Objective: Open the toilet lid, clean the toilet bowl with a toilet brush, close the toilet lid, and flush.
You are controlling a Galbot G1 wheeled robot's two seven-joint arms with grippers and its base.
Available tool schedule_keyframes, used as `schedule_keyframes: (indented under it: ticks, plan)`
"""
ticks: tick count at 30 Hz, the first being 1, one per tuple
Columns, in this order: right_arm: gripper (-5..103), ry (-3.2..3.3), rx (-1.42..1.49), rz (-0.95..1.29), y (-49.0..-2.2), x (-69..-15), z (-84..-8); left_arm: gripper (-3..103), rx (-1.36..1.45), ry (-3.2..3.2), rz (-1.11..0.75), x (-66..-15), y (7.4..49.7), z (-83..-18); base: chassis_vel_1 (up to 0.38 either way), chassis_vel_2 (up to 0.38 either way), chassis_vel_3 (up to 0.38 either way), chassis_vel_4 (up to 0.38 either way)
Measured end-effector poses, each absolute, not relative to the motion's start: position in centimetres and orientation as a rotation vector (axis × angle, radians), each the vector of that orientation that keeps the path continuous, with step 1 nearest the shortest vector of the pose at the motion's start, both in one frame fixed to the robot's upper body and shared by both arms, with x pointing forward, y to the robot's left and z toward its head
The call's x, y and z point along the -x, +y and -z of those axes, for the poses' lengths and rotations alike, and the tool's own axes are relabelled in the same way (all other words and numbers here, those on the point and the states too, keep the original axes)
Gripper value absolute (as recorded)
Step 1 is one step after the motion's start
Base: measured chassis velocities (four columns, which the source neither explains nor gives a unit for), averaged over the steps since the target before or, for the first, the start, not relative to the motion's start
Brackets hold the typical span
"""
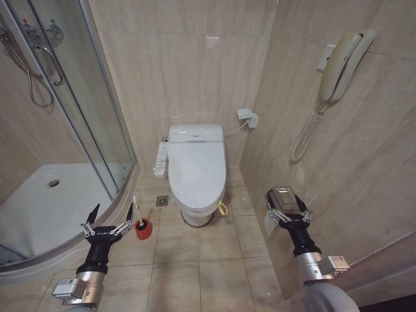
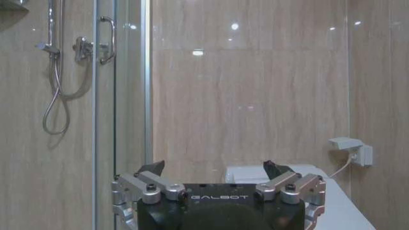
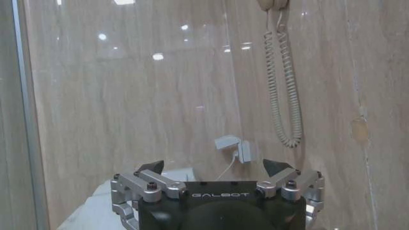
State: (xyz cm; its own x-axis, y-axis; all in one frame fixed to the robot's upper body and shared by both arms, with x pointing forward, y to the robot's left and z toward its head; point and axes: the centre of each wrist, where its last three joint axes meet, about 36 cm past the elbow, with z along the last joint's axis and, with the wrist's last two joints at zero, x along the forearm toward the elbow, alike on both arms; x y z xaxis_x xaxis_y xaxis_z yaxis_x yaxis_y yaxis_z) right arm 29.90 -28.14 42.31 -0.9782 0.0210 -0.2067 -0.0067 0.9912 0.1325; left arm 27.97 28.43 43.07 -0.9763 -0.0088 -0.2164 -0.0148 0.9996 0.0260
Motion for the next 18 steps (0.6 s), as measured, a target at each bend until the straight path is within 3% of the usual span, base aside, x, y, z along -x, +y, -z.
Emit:
schedule_keyframes:
  ticks: [18]
  plan:
    - [100, 2.926, -0.011, -0.196, -28.14, -29.90, -42.31, 100, 0.017, 2.923, -0.040, -27.97, 28.43, -43.07, 0.000, 0.000, 0.000, 0.000]
